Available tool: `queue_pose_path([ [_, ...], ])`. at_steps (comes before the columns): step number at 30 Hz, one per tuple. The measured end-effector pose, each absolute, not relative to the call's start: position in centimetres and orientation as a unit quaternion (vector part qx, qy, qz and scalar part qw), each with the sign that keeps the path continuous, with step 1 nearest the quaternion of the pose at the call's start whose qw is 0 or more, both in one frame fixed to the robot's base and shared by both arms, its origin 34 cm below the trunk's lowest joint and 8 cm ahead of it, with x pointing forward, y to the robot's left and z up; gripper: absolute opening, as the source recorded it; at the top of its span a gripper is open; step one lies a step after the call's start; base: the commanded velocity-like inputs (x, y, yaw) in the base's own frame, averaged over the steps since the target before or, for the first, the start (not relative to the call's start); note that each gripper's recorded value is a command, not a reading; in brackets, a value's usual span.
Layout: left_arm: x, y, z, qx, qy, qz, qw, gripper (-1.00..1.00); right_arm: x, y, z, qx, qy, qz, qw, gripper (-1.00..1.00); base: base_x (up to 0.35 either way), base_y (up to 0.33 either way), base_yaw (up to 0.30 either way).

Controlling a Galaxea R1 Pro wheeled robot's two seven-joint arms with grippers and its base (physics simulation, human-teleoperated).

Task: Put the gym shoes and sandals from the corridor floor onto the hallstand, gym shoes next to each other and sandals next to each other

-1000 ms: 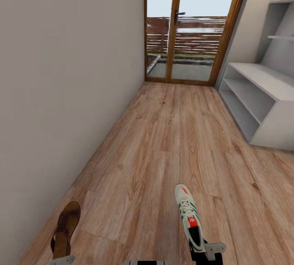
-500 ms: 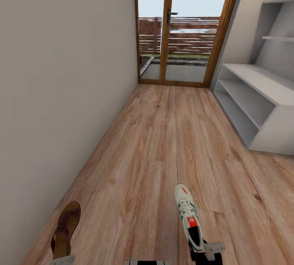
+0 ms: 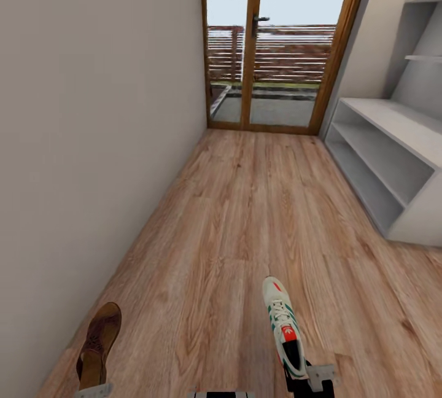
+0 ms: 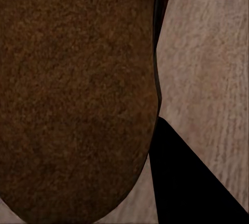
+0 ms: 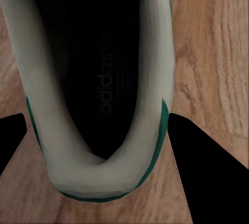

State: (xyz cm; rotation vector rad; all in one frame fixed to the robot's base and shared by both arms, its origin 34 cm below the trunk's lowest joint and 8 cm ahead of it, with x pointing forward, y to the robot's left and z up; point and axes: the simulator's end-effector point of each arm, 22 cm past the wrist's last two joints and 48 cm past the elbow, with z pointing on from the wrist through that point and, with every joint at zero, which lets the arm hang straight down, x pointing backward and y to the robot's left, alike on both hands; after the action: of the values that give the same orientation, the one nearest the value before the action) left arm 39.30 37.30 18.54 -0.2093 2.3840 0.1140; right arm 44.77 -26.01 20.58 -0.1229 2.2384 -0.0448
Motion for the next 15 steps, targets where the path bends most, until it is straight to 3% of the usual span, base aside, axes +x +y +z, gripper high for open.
queue_pose_path([
  [15,39.30,37.34,18.55,-0.082,0.927,0.045,0.364,-1.00,44.77,-25.99,20.58,-0.050,0.899,-0.018,0.435,-1.00,0.339,0.000,0.000],
])
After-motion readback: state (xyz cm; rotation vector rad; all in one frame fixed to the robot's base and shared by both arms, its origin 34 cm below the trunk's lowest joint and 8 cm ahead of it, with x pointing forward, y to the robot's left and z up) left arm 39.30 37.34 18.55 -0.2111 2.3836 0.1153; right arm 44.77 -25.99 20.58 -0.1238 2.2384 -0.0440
